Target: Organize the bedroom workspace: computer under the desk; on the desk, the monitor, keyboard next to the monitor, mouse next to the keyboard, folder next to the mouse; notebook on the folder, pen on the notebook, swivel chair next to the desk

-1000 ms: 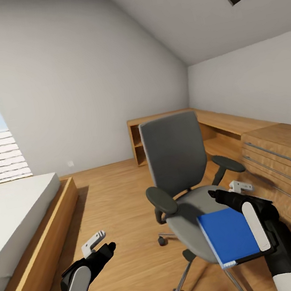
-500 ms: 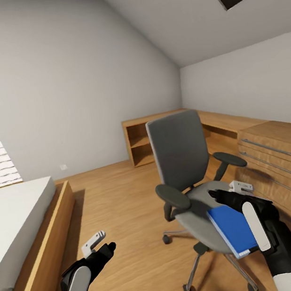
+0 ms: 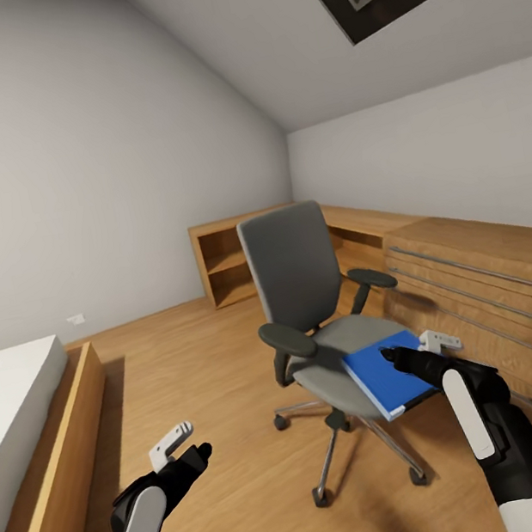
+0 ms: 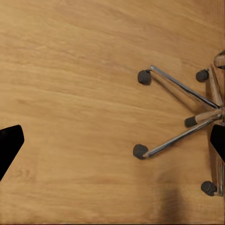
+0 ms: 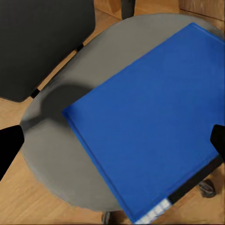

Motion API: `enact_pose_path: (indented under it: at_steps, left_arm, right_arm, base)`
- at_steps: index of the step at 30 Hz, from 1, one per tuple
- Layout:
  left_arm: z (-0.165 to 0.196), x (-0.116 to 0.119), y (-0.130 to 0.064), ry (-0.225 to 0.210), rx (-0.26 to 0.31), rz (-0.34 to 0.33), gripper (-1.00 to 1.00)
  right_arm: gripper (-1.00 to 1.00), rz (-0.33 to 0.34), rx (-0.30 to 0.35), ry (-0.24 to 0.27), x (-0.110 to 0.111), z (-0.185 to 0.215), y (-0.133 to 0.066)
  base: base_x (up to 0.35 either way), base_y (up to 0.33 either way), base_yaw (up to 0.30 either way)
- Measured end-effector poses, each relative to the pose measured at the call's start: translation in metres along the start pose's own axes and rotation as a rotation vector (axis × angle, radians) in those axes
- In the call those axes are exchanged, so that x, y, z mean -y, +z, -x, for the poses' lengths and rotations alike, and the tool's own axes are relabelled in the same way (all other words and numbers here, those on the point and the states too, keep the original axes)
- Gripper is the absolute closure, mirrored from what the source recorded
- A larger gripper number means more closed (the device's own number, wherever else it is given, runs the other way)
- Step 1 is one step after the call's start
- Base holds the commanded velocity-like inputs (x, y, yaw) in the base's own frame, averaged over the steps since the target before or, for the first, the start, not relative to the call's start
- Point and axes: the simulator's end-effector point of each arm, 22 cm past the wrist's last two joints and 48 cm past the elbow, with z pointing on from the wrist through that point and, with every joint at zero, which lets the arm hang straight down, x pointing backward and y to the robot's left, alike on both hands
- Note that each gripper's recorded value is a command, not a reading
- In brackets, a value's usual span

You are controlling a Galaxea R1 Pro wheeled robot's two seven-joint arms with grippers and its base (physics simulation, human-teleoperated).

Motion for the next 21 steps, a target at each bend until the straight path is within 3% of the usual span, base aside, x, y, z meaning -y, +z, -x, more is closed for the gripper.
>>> enact_pose_path:
  at_steps: [7,13,21]
  left_arm:
    - [-0.0014,-0.0014,0.0015,0.000,-0.003,0.004,-1.00]
    - [-0.0025,-0.0025,0.0028,0.001,-0.006,0.008,-1.00]
    - [-0.0003,-0.0025,0.0022,-0.002,-0.001,0.006,-1.00]
  right_arm:
    - [-1.00,-0.003,-0.006,0.001,0.0010,-0.0028,0.0018]
    - [-1.00,-0.005,-0.011,0.001,0.0018,-0.0051,0.0034]
    - [-1.00,-0.002,-0.013,0.002,0.0008,-0.0064,0.0044]
  base:
    - [-0.198,0.015,-0.273]
    - [-0.058,0.002,-0.251]
    - [-0.007,0.000,-0.075]
